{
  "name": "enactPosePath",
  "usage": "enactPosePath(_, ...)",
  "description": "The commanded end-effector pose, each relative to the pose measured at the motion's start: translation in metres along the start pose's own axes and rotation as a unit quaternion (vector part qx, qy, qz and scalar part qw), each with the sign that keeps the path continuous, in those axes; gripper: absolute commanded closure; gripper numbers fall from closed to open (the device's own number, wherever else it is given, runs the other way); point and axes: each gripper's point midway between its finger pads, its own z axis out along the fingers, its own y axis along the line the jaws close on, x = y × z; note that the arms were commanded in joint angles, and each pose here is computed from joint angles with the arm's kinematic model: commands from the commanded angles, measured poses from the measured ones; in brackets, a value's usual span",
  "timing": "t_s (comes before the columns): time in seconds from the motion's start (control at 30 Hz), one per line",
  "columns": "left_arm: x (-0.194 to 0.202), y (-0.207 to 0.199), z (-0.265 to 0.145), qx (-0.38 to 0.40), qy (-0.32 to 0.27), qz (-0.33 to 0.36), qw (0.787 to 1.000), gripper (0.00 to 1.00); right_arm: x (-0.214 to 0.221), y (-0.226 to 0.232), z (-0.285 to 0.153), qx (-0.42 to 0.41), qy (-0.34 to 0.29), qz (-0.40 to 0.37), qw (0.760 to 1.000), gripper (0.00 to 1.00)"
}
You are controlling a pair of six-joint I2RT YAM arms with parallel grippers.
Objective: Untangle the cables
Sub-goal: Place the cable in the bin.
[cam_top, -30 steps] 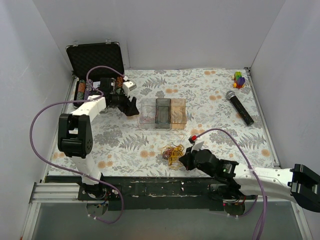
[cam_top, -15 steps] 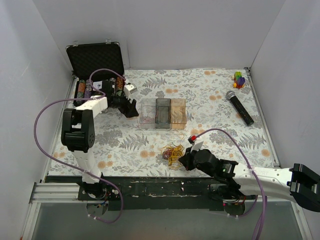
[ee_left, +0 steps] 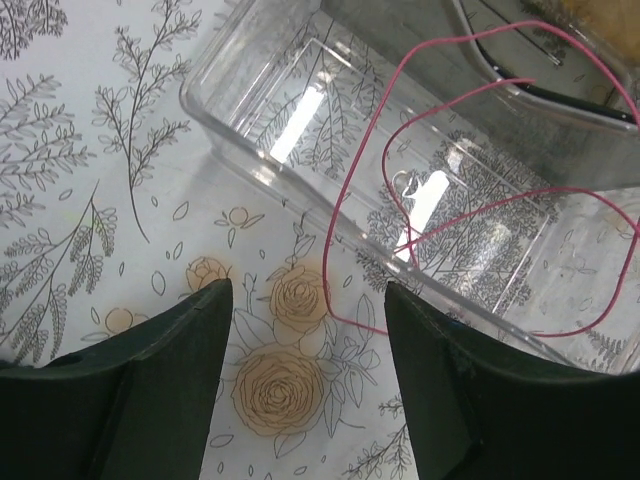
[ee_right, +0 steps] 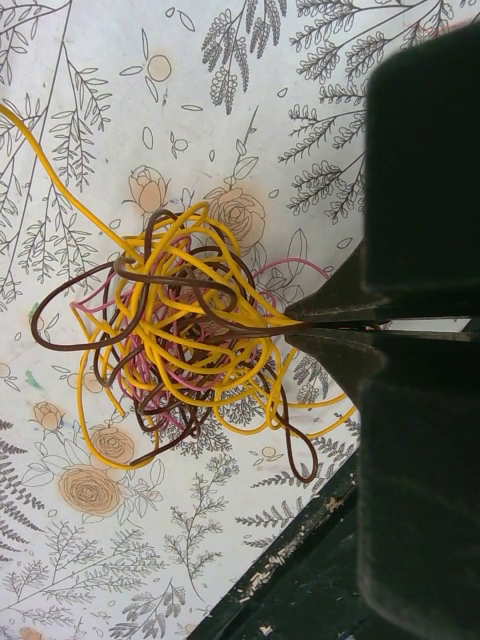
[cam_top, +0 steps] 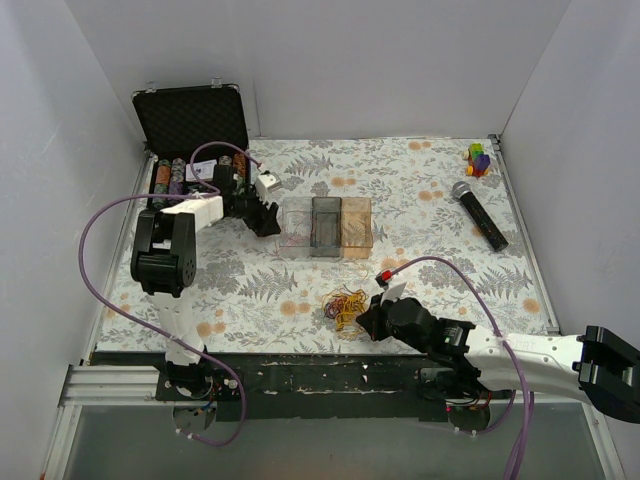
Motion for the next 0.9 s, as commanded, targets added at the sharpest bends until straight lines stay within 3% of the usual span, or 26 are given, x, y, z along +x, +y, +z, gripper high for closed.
enactPosePath(0.0,-0.02,0.002,0.005,-0.008,-0.024,0.039,0.999,0.39,-0.024,0.019,0.001,-0.025,-0.031,0.02,0.999,0.99)
enactPosePath(0.1,-0.019,0.002,0.007,-0.009,-0.024,0.04,0.999,0.47,-0.023,0.018,0.002,-0.024,-0.03,0.02,0.999,0.99)
enactPosePath(0.2,-0.021,0.002,0.002,-0.017,-0.024,0.05,0.998,0.78,-0.024,0.019,0.001,-0.024,-0.03,0.019,0.999,0.99)
enactPosePath(0.3,-0.032,0.005,-0.01,-0.042,-0.031,0.072,0.996,0.99,-0.026,0.019,0.0,-0.025,-0.034,0.018,0.999,0.99)
enactPosePath(0.47,-0.072,0.001,-0.04,-0.07,-0.066,0.093,0.991,1.0,-0.026,0.02,0.0,-0.028,-0.035,0.017,0.999,0.99)
enactPosePath(0.67,-0.137,-0.02,-0.084,-0.093,-0.147,0.096,0.98,1.0,-0.027,0.021,0.0,-0.033,-0.038,0.016,0.999,0.99)
enactPosePath(0.87,-0.174,-0.044,-0.107,-0.079,-0.227,0.025,0.97,1.0,-0.022,0.018,-0.001,-0.035,-0.039,0.021,0.998,0.99)
